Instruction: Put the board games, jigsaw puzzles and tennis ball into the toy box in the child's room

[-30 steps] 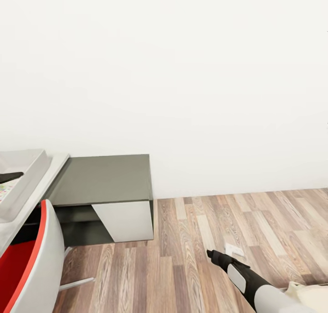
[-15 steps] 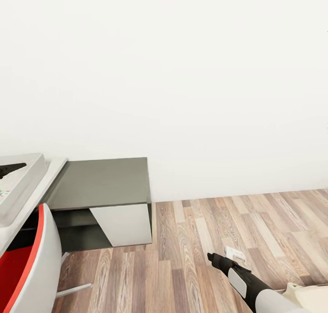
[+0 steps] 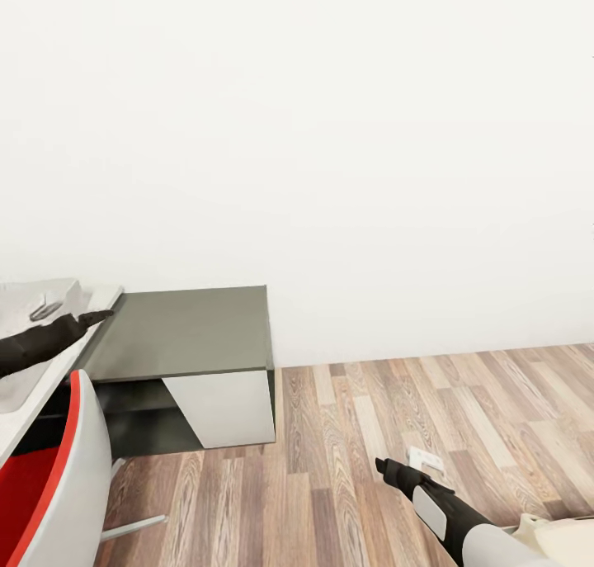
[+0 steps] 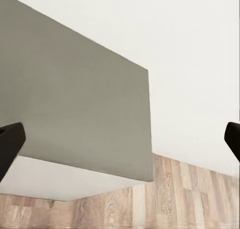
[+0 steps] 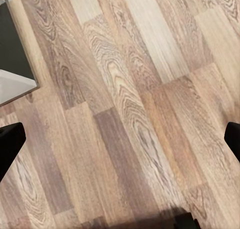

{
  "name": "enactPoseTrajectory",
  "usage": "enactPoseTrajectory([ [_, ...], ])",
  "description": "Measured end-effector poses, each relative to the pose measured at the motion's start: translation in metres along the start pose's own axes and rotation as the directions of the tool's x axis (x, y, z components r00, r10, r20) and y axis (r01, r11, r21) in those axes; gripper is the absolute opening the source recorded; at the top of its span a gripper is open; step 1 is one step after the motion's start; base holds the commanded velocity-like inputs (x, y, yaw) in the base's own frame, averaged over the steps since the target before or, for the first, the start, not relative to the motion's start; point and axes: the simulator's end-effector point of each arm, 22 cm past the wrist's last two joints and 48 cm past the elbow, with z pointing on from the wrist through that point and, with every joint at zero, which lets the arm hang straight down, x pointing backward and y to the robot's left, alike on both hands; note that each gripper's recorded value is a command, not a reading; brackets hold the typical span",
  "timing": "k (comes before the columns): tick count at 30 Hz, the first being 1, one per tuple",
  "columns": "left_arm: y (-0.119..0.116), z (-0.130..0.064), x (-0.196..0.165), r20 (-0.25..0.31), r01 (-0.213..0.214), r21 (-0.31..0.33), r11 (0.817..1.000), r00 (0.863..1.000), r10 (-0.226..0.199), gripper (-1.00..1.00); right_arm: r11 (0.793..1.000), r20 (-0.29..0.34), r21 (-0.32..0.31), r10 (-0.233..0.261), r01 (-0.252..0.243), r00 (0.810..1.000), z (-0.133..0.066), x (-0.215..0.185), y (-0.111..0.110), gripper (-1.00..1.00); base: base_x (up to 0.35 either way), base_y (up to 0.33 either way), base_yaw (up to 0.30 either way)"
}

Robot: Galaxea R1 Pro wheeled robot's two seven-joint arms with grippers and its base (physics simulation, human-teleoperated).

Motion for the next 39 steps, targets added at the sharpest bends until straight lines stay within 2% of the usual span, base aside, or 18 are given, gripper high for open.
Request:
enactPoseTrajectory([
  [2, -0.022, 0.017, 0.029, -0.044, 0.029, 0.048, 0.998, 0.999, -0.027, 1.00, 1.000, 0.000, 0.001, 0.001, -0.001, 1.000, 0.000, 0.000, 0.000, 1.00, 0.000, 0.000, 0.000],
  [9, -0.046, 0.032, 0.060, -0.101, 0.038, 0.093, 0.995, 0.994, -0.028, 1.00, 1.000, 0.018, 0.001, 0.002, -0.002, 1.000, 0.000, -0.003, -0.001, 1.00, 0.000, 0.000, 0.000],
  [19, -0.054, 0.036, 0.072, -0.125, 0.037, 0.107, 0.994, 0.992, -0.024, 1.00, 1.000, 0.040, 0.001, 0.003, -0.003, 0.999, -0.001, -0.008, -0.001, 1.00, -0.007, 0.000, -0.017],
  [39, -0.060, 0.037, 0.081, -0.143, 0.030, 0.114, 0.993, 0.990, -0.013, 1.00, 1.000, 0.046, -0.002, 0.004, -0.004, 0.999, -0.002, -0.010, 0.001, 1.00, -0.137, -0.023, -0.035],
])
